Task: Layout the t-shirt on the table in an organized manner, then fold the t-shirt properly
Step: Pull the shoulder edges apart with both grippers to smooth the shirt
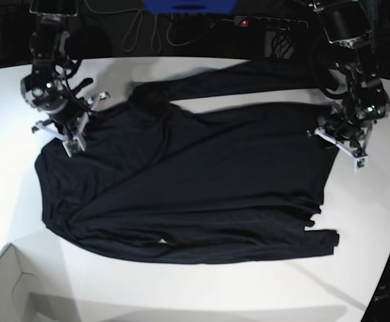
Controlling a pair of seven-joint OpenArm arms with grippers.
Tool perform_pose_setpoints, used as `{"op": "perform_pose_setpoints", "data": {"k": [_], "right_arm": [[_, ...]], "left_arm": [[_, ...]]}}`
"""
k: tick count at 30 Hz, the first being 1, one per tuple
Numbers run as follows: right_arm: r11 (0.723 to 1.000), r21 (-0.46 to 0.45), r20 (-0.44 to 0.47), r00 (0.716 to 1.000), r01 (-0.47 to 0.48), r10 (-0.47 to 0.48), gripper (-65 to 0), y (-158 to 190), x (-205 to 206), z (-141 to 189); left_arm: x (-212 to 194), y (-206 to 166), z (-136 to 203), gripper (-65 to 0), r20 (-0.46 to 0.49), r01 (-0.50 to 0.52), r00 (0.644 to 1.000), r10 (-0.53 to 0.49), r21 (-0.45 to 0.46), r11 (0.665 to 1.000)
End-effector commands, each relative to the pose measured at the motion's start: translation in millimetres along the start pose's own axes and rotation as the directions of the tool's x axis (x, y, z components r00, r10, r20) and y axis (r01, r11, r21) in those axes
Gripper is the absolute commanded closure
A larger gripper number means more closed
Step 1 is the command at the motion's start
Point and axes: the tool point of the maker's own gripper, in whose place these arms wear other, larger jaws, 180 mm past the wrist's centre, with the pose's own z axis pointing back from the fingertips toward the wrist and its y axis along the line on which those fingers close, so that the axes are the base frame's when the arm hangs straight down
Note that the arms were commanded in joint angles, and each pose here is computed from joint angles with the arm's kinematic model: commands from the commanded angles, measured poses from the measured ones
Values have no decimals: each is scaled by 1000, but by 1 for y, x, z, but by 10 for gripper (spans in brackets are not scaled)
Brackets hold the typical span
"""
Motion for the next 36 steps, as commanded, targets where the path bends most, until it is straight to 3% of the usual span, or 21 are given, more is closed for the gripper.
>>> {"op": "perform_pose_setpoints", "data": {"k": [1,7,13,20,24,30,36], "right_arm": [[999,-35,-28,1000,-15,14,0,-9,-7,9],[994,-91,53,997,-52,57,0,-13,15,41],[995,-88,72,996,-40,46,0,-6,19,46],[993,-109,95,994,-39,50,0,-5,23,61],[993,-110,98,994,-39,50,0,-5,24,61],[995,-99,102,994,-21,31,0,1,24,61],[996,-86,93,995,-24,32,0,6,20,61]], "left_arm": [[29,-2,10,-236,91,21,996,-20,-3,1000],[56,-17,51,-236,170,93,981,-90,-6,996],[51,-34,91,-238,221,169,962,-159,-26,985],[-22,-24,106,-239,64,192,980,-190,-20,981],[-61,-15,113,-286,-34,194,980,-195,-17,981],[-100,-10,124,-289,-136,186,973,-187,-22,982],[-113,-12,127,-293,-166,177,970,-180,-33,984]]}}
